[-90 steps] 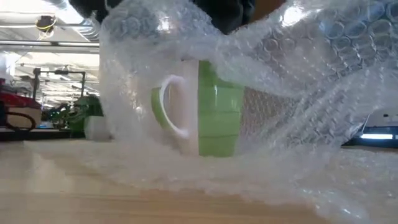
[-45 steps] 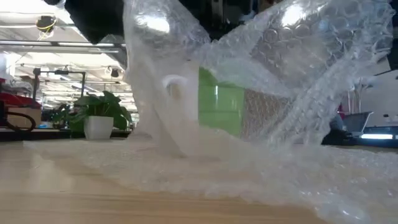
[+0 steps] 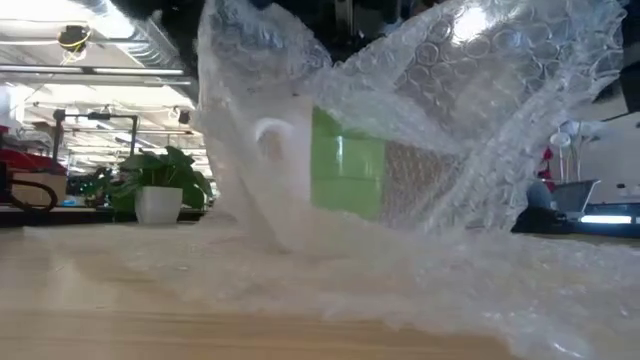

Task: Wrap mug
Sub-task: Wrap the green mug with the bubble wrap

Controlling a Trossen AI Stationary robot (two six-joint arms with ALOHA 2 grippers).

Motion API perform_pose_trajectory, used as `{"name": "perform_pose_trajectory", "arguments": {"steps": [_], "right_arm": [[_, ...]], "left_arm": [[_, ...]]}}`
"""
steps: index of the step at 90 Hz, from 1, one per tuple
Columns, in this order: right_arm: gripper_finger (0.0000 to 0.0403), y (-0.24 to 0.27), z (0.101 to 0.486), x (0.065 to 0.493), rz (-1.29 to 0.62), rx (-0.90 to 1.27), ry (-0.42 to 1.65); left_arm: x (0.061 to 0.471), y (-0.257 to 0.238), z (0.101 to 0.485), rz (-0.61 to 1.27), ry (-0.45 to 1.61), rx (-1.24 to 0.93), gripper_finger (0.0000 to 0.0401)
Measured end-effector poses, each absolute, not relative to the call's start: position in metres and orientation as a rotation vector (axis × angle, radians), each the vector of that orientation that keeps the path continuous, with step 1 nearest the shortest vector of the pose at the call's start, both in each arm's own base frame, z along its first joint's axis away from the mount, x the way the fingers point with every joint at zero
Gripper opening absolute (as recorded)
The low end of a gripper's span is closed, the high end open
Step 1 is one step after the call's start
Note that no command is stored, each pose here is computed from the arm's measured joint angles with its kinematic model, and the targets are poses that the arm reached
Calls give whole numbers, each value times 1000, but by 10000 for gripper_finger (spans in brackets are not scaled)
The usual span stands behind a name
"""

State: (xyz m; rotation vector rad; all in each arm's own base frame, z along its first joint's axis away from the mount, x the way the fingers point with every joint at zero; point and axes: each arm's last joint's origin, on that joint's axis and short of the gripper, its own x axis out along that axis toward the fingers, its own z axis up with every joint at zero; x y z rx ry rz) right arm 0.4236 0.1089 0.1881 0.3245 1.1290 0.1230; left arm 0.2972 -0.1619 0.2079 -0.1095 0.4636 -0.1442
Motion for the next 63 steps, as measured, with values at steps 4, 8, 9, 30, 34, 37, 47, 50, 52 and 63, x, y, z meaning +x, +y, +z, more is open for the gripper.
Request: {"name": "perform_pose_trajectory", "arguments": {"steps": [4,8,9,30,34,37,47,50,52,63], "right_arm": [[0,109,188,424,124,325,1126],[0,109,188,424,124,326,1126],[0,109,188,424,123,327,1126],[0,106,194,421,69,306,1115],[0,105,198,419,48,290,1109],[0,104,201,418,35,279,1104],[0,102,215,412,3,284,1082],[0,102,219,410,-2,287,1075],[0,102,222,409,-3,292,1070],[0,101,232,404,-9,300,1062]], "left_arm": [[300,-158,209,-136,452,-100,111],[302,-153,209,-119,450,-93,111],[303,-152,209,-114,452,-92,111],[307,-139,206,-68,486,-94,111],[307,-138,205,-61,493,-92,111],[307,-137,205,-53,496,-93,111],[308,-135,204,-39,499,-96,111],[308,-134,204,-35,499,-97,111],[308,-133,205,-33,499,-100,111],[310,-129,204,-21,504,-106,111]]}}
